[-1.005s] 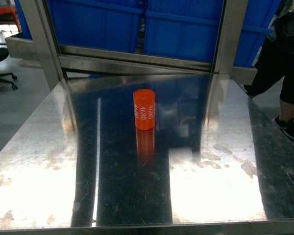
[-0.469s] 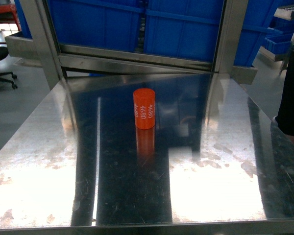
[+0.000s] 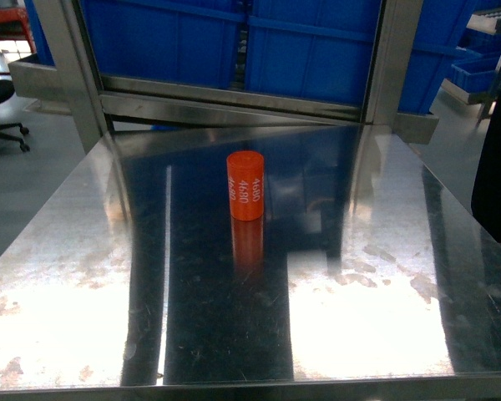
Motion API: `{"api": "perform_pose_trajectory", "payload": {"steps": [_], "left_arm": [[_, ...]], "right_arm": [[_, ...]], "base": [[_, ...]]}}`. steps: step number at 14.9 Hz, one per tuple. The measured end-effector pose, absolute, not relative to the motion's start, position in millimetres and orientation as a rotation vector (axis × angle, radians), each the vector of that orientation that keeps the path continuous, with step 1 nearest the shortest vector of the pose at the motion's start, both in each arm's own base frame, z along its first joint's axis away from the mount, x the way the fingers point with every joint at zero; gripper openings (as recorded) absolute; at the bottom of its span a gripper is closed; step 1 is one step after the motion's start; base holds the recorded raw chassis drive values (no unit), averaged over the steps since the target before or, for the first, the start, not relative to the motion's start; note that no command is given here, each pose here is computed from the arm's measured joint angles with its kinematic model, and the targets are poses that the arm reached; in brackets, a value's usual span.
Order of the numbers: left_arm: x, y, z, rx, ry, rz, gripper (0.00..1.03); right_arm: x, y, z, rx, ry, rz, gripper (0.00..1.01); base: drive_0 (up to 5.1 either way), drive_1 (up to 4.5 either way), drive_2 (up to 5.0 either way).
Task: Pick capacitor and pack into box
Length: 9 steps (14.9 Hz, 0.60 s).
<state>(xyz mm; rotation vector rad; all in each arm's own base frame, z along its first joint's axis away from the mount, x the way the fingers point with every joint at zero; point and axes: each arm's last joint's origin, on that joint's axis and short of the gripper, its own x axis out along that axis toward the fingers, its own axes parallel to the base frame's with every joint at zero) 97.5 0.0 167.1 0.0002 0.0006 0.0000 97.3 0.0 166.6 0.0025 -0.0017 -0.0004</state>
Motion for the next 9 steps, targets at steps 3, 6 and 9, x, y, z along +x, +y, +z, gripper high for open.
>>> {"api": "perform_pose_trajectory", "payload": {"steps": [3, 6, 9], "left_arm": [[97.5, 0.0, 167.1, 0.000, 0.001, 0.000, 0.98], [134.5, -6.0, 181.7, -0.092, -0.016, -0.001, 0.98], [215.5, -43.3, 208.5, -0.168, -0.091, -0.114, 0.98]], "right_arm": [[97.3, 0.0, 166.6, 0.002, -0.002, 0.000, 0.98], [97.3, 0.0, 166.6, 0.002, -0.002, 0.000, 0.98], [97.3, 0.0, 166.6, 0.002, -0.002, -0.001, 0.98]], "base": [[0.0, 0.00, 0.0], [0.0, 0.00, 0.0], [0.0, 0.00, 0.0]]}}
